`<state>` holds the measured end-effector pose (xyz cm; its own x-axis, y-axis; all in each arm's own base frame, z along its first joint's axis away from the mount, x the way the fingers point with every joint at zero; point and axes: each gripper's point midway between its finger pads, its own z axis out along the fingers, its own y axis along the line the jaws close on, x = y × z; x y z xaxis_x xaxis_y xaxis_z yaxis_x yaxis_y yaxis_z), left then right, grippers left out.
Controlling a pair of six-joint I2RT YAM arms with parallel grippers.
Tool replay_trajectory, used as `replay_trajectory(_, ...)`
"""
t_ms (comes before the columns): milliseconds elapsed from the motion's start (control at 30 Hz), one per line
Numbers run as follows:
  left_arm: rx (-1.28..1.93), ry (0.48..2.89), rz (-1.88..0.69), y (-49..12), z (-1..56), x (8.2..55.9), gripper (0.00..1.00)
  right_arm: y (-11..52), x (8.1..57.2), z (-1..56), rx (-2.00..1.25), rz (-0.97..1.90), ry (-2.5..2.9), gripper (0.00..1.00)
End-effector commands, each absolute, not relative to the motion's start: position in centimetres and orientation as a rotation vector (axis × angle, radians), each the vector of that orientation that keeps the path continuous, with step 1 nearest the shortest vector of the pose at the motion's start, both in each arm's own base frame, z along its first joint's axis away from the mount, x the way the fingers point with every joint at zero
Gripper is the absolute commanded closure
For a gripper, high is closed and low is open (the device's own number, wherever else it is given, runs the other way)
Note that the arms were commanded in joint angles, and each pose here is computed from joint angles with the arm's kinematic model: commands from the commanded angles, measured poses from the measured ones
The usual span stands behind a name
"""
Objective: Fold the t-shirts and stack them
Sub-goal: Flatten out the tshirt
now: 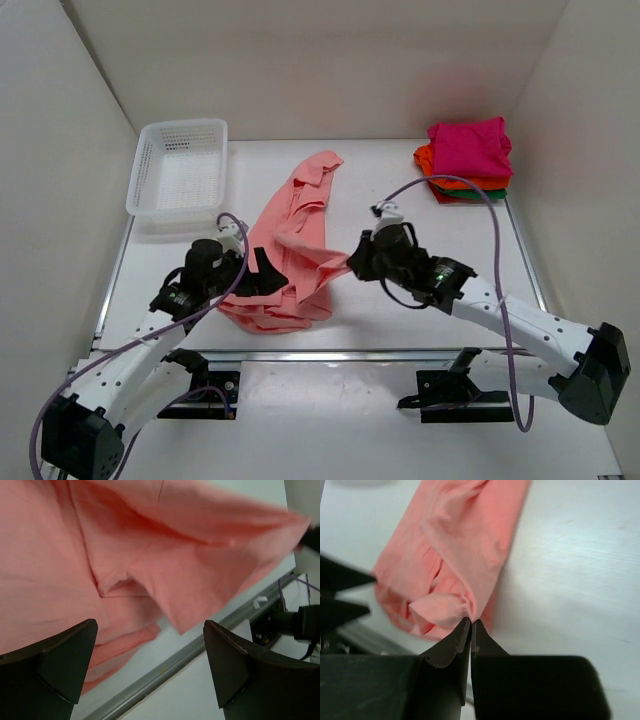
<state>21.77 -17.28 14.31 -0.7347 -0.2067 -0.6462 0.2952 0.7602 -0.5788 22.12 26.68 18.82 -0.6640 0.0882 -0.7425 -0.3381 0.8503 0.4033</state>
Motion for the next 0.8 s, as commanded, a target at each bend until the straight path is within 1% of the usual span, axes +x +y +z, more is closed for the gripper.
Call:
replay_trajectory(0, 0.101, 2.195, -0.972, -19.8, 14.3, 21.0, 0.02, 22.5, 24.1, 17.2, -0.013, 0.578, 2.247, 1.00)
replay_trajectory(33, 0.135, 2.201, -0.987, -20.7, 14.1, 20.5, 0.02, 21.9, 24.3, 17.4, 0.002, 0.564, 2.235, 1.00)
replay_trajectory(133, 0.152, 2.237, -1.022, -22.4, 12.6, 19.4, 0.01, 17.3, 26.6, 16.1, 0.132, 0.418, 2.238, 1.00)
replay_trajectory(167, 0.163, 2.257, -1.046, -23.0, 12.1, 18.7, 0.01, 16.9, 26.8, 16.1, 0.142, 0.433, 2.235, 1.00)
replay_trajectory(233, 0.181, 2.259, -1.061, -23.9, 11.9, 18.5, 0.02, 14.2, 28.0, 15.2, 0.222, 0.383, 2.227, 1.00)
replay_trajectory(367, 0.242, 2.339, -1.008, -24.9, 10.2, 18.0, 0.01, 9.9, 29.6, 14.9, 0.316, 0.278, 2.212, 1.00)
replay_trajectory(433, 0.258, 2.406, -0.954, -24.7, 8.4, 17.6, 0.01, 7.4, 30.9, 15.7, 0.353, 0.240, 2.186, 1.00)
replay_trajectory(567, 0.223, 2.470, -0.882, -23.1, 5.8, 17.2, 0.01, 4.4, 31.9, 16.5, 0.374, 0.122, 2.162, 1.00)
replay_trajectory(700, 0.189, 2.538, -0.774, -20.2, 3.4, 16.8, 0.02, 0.8, 32.7, 16.7, 0.441, 0.041, 2.151, 1.00)
replay_trajectory(767, 0.191, 2.549, -0.684, -18.7, 2.9, 17.4, 0.01, -1.2, 32.8, 16.7, 0.481, -0.004, 2.142, 1.00)
